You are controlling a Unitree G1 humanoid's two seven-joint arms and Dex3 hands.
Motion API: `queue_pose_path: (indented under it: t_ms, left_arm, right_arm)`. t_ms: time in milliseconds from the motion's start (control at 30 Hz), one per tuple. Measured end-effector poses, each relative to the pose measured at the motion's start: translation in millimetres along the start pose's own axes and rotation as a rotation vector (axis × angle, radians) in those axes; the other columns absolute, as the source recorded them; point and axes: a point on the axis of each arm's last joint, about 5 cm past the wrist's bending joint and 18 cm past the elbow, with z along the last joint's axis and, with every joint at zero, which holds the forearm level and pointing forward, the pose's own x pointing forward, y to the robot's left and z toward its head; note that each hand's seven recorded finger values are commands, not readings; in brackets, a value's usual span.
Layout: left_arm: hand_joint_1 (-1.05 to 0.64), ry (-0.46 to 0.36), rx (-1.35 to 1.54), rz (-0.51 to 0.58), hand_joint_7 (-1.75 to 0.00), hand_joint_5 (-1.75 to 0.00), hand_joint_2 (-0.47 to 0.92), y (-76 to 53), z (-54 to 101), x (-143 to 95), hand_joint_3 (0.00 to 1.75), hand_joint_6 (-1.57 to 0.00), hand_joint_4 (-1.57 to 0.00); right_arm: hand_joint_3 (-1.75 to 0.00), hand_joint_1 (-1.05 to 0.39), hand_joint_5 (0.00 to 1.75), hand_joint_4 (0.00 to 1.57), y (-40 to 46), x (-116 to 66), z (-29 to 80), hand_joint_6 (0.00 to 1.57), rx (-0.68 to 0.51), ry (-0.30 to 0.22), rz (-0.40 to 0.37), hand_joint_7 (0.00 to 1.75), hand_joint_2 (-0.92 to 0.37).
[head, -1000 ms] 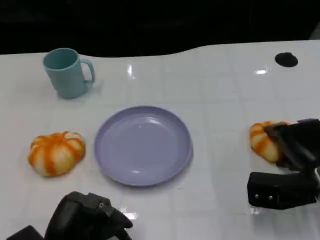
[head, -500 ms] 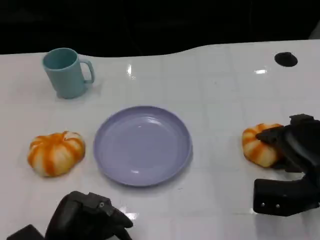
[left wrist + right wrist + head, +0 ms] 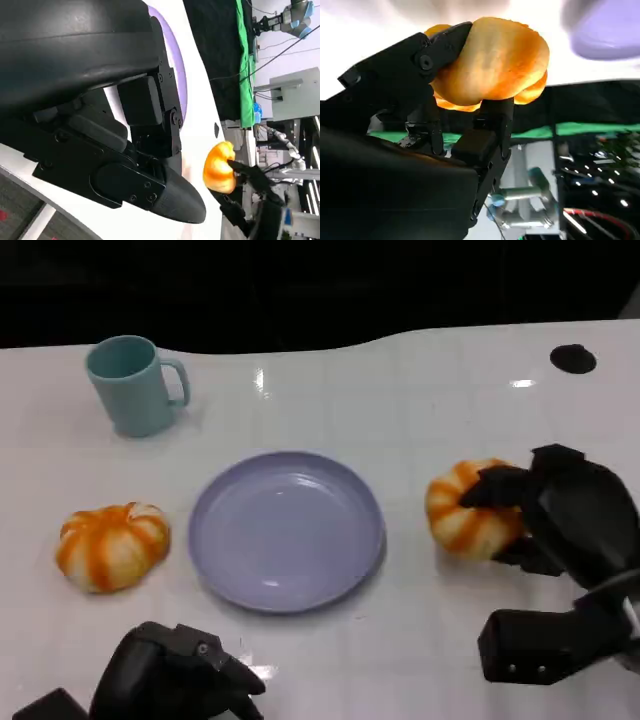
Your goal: Grasp the bread from the table and place it into the plate.
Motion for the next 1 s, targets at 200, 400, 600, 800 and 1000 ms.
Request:
queue_pose_path:
  t_ms: [200, 400, 600, 800, 1000]
  left_arm:
    - [-1.05, 0.000, -0.001, -0.001, -0.24, -0.71, 0.91, -0.3, -0.1, 0, 0.00, -1.57, -1.42]
    - [-1.05, 0.007, -0.005, -0.002, -0.24, -0.71, 0.91, -0.5, -0.4, 1, 0.00, -1.57, -1.42]
    - [-1.05, 0.003, -0.005, -0.004, -0.24, -0.71, 0.91, -0.7, -0.1, 3, 0.00, -1.57, -1.42]
    - [-1.05, 0.005, -0.009, -0.005, -0.25, -0.71, 0.90, -0.9, -0.1, 4, 0.00, -1.57, -1.43]
    - [-1.05, 0.005, -0.010, -0.006, -0.25, -0.70, 0.90, -1.3, -0.2, 4, 0.00, -1.57, -1.43]
  right_arm:
    - [-1.47, 0.08, 1.70, 1.07, 8.5, 9.8, 26.6, 1.00, 0.127, -0.078, -0.031, 1.40, -0.14]
    - [-1.49, 0.04, 1.74, 1.04, 17.9, 26.5, 48.4, 0.97, 0.222, -0.133, -0.047, 1.45, -0.16]
    - [-1.43, -0.01, 1.75, 0.98, 32.2, 39.2, 66.6, 0.87, 0.285, -0.148, -0.015, 1.56, -0.23]
    - [-1.32, -0.02, 1.75, 0.93, 41.4, 54.1, 81.2, 0.80, 0.303, -0.162, 0.017, 1.58, -0.30]
    - [-0.90, -0.11, 1.29, 0.84, 50.2, 59.9, 91.0, 0.90, 0.313, -0.152, 0.058, 0.74, -0.50]
